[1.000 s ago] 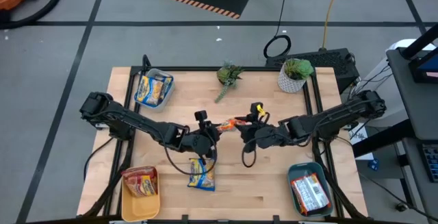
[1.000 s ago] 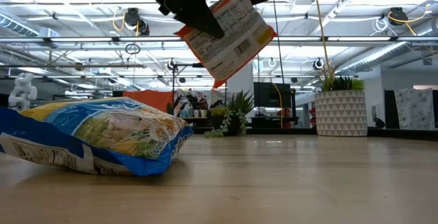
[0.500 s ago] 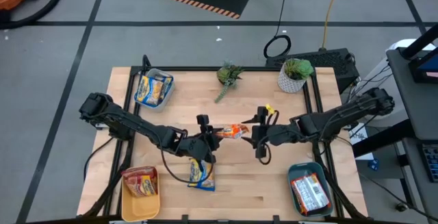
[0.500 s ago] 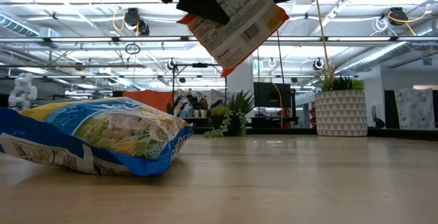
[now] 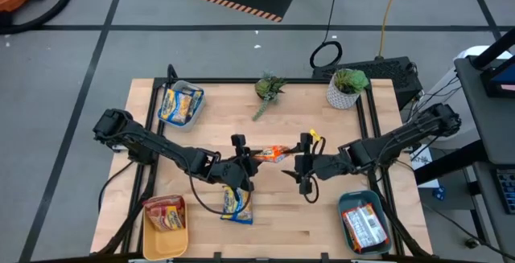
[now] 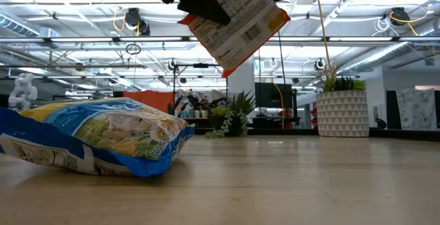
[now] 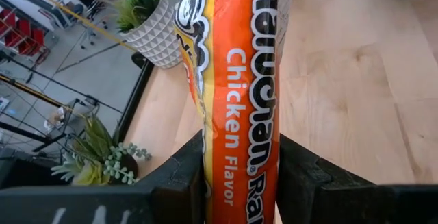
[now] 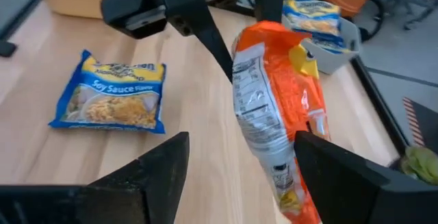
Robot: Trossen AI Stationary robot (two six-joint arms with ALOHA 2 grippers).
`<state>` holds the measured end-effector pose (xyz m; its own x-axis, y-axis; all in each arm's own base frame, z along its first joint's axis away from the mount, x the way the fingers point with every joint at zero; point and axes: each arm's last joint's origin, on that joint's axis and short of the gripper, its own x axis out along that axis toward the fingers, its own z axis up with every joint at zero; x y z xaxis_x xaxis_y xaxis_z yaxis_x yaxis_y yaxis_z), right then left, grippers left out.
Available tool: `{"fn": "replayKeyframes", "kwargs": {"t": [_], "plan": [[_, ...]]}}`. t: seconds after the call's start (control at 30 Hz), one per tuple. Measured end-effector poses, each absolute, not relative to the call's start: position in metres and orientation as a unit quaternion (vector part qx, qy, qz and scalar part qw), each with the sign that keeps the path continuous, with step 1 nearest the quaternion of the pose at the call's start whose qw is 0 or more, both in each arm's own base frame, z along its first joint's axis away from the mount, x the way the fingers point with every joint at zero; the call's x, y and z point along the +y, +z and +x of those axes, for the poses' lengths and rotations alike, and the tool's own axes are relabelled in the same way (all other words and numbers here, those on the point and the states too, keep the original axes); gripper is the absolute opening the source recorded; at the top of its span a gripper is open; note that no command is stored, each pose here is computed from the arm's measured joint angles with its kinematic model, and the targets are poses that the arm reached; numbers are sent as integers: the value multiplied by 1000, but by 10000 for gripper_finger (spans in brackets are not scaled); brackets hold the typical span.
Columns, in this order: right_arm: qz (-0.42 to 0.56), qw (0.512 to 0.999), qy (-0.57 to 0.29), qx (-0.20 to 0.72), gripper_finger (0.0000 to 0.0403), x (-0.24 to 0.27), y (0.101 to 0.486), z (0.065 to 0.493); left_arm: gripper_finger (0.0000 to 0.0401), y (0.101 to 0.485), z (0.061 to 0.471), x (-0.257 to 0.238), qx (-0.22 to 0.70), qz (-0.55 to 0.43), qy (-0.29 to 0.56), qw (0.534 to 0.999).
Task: Sort Maruchan noodles
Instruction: Put the orange noodle pack into the blue bin
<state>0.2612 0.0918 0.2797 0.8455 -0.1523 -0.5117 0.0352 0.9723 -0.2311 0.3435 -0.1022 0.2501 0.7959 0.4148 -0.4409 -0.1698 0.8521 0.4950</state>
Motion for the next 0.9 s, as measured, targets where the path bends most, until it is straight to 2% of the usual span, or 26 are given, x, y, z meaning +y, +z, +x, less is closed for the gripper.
{"fn": "replayKeyframes", "kwargs": {"t": [0.5,0.9], "plan": [[-37,970,-62,234,261,144,279,238,126,251,340,-115,272,229,140,924],[-40,978,-51,198,261,165,281,234,126,257,333,-143,232,223,107,941]]}}
